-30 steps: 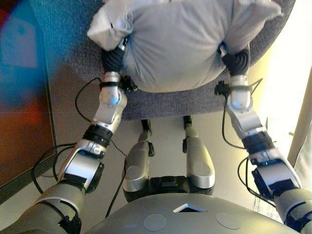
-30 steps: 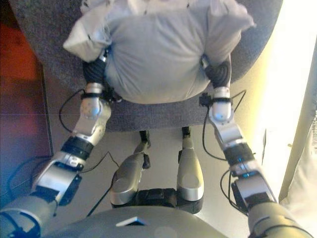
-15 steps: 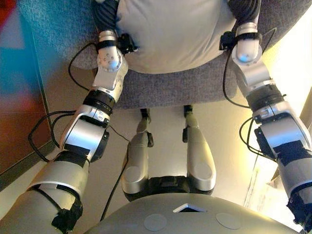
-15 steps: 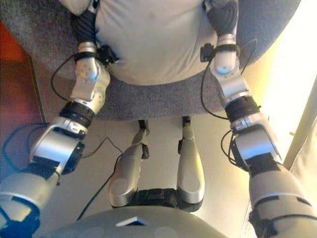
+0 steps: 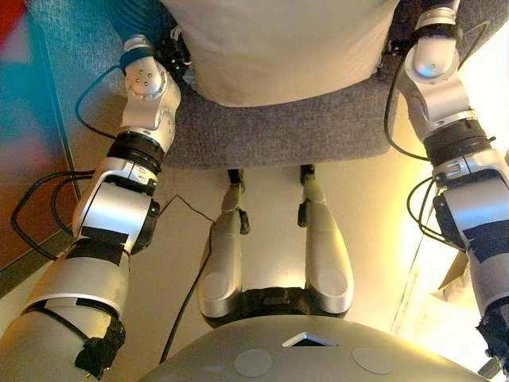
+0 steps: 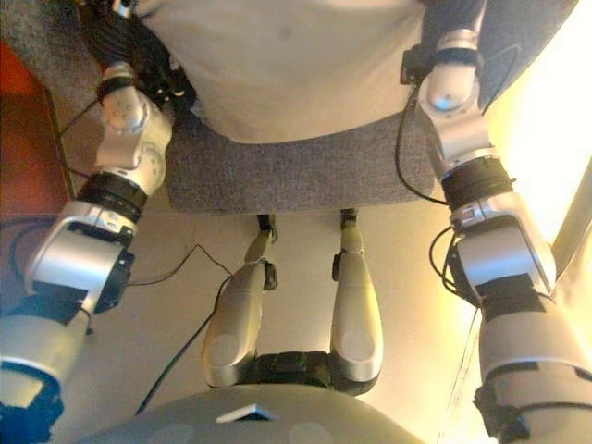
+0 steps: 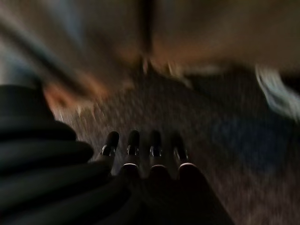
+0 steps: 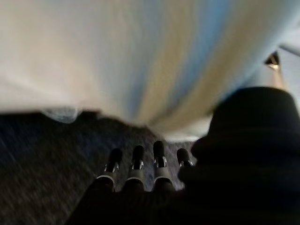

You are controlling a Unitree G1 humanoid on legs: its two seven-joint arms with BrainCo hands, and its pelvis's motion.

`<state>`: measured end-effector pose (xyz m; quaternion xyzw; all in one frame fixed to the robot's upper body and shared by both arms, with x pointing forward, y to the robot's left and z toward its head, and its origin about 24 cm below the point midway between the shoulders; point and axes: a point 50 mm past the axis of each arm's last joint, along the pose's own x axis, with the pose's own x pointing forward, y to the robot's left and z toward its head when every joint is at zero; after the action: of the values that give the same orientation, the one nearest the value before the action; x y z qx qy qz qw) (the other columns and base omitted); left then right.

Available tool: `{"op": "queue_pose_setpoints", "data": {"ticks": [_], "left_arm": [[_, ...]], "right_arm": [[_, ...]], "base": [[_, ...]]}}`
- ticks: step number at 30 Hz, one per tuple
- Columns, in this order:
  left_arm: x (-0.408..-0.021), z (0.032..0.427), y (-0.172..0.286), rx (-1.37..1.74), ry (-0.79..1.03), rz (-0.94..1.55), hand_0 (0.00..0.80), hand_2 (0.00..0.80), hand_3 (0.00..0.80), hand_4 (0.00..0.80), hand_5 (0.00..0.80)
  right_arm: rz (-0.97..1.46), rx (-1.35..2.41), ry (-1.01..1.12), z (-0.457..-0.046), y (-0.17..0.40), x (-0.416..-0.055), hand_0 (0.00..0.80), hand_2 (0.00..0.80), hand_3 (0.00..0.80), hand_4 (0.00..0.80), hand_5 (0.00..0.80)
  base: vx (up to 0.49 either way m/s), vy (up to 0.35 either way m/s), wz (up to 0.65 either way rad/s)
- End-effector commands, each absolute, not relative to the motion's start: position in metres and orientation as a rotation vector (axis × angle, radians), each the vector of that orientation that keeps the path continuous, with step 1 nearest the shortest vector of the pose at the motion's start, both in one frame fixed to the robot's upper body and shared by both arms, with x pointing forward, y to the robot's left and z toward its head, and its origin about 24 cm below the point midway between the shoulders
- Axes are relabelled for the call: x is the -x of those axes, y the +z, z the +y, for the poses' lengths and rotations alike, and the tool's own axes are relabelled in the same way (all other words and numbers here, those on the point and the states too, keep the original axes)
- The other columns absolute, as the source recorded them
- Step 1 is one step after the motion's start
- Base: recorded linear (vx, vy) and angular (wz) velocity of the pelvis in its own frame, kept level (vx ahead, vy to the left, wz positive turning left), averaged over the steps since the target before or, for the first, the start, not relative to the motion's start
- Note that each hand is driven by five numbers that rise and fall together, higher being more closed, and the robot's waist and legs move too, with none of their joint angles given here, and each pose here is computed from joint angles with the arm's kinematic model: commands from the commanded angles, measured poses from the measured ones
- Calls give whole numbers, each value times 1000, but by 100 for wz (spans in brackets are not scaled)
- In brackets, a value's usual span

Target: Pick up the cushion and take it to the sofa

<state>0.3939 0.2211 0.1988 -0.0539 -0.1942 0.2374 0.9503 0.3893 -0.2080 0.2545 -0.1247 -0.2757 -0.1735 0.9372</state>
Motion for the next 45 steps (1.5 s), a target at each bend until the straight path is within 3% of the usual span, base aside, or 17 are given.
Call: {"op": "queue_pose_setpoints", "data": {"ticks": [1,17,23,26,30,36,40,45], "left_arm": [[-379,279,192,149,732,-360,0,0,0,0,0],[-294,369,75,131,1030,9,0,0,0,0,0],[-243,388,26,14,1107,201,0,0,0,0,0],[-203,391,-8,-19,1166,324,0,0,0,0,0],[-132,376,-69,-16,1181,629,0,0,0,0,0],[-51,320,-131,-57,1004,1045,0,0,0,0,0],[-24,274,-157,-67,762,1261,0,0,0,0,0],[-13,243,-168,-84,618,1361,0,0,0,0,0]], "right_arm": [[-664,252,-480,-241,272,-375,0,0,0,0,0],[-822,530,-811,-300,263,-313,0,0,0,0,0],[-689,624,-850,-318,214,-288,0,0,0,0,0],[-572,645,-876,-330,163,-262,0,0,0,0,0],[-213,680,-746,-326,75,-230,0,0,0,0,0],[418,545,-562,-296,-59,-154,0,0,0,0,0],[755,493,-508,-266,-118,-110,0,0,0,0,0],[1066,429,-461,-241,-154,-66,0,0,0,0,0]], "base": [[0,0,0],[2,20,-3],[109,38,9],[128,-2,16],[169,-32,1],[176,-30,-3],[92,-40,0],[49,-38,-1]]}}
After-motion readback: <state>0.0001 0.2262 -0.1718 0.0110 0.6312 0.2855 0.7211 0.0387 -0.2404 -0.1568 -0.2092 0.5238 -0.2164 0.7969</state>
